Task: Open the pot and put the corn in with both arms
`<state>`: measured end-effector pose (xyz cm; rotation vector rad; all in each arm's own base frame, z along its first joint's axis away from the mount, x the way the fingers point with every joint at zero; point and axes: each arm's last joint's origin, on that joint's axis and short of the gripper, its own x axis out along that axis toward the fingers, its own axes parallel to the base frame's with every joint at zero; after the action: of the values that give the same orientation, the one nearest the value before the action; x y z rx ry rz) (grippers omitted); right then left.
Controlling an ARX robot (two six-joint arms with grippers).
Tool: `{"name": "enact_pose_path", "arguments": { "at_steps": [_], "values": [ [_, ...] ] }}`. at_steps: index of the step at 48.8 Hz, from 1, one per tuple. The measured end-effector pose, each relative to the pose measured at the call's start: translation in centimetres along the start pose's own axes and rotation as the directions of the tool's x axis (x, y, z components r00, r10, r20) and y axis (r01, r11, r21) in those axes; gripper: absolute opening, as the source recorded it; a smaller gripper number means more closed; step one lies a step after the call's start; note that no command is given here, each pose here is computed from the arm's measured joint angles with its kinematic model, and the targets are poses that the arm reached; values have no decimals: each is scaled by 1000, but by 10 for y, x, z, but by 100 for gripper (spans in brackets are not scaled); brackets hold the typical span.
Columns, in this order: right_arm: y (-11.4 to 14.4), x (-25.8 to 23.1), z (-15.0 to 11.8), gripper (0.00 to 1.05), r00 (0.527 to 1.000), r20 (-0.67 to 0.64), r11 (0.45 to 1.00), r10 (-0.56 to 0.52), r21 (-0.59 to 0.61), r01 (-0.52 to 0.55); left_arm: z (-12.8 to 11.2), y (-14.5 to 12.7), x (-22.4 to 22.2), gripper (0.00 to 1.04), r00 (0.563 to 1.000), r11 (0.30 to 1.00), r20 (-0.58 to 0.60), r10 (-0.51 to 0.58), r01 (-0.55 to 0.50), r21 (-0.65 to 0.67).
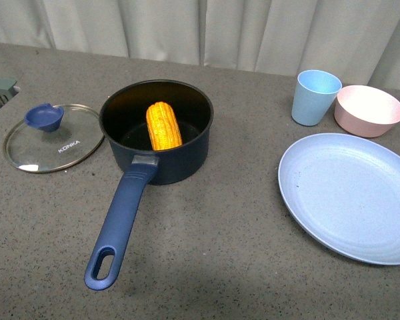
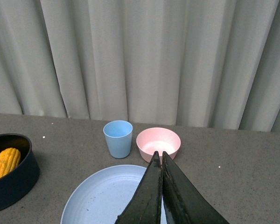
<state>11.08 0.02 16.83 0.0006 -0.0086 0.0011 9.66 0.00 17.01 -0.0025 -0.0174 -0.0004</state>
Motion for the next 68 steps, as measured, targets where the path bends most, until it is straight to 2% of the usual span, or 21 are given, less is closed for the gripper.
{"name": "enact_pose_path", "arguments": {
  "at_steps": [12, 21, 23, 27, 52, 68],
  "values": [
    [0, -11, -5, 1, 999, -33, 1000, 2, 0, -2, 0, 0, 0, 98, 1000, 1000, 0, 0, 0, 0],
    [0, -13, -3, 1, 1000, -6, 1000, 2, 0, -2, 0, 0, 0, 98, 1000, 1000, 0, 0, 0, 0],
    [0, -13, -3, 4, 1000, -6, 1000, 2, -1, -2, 0, 0, 0, 98, 1000, 1000, 0, 0, 0, 0],
    [0, -13, -3, 23, 1000, -6, 1000, 2, -1, -2, 0, 0, 0, 98, 1000, 1000, 0, 0, 0, 0],
    [0, -13, -3, 97, 1000, -6, 1000, 2, 0, -2, 0, 0, 0, 98, 1000, 1000, 0, 0, 0, 0],
    [0, -13, -3, 95, 1000, -6, 1000, 2, 0, -2, 0, 0, 0, 98, 1000, 1000, 0, 0, 0, 0]
  ]
}}
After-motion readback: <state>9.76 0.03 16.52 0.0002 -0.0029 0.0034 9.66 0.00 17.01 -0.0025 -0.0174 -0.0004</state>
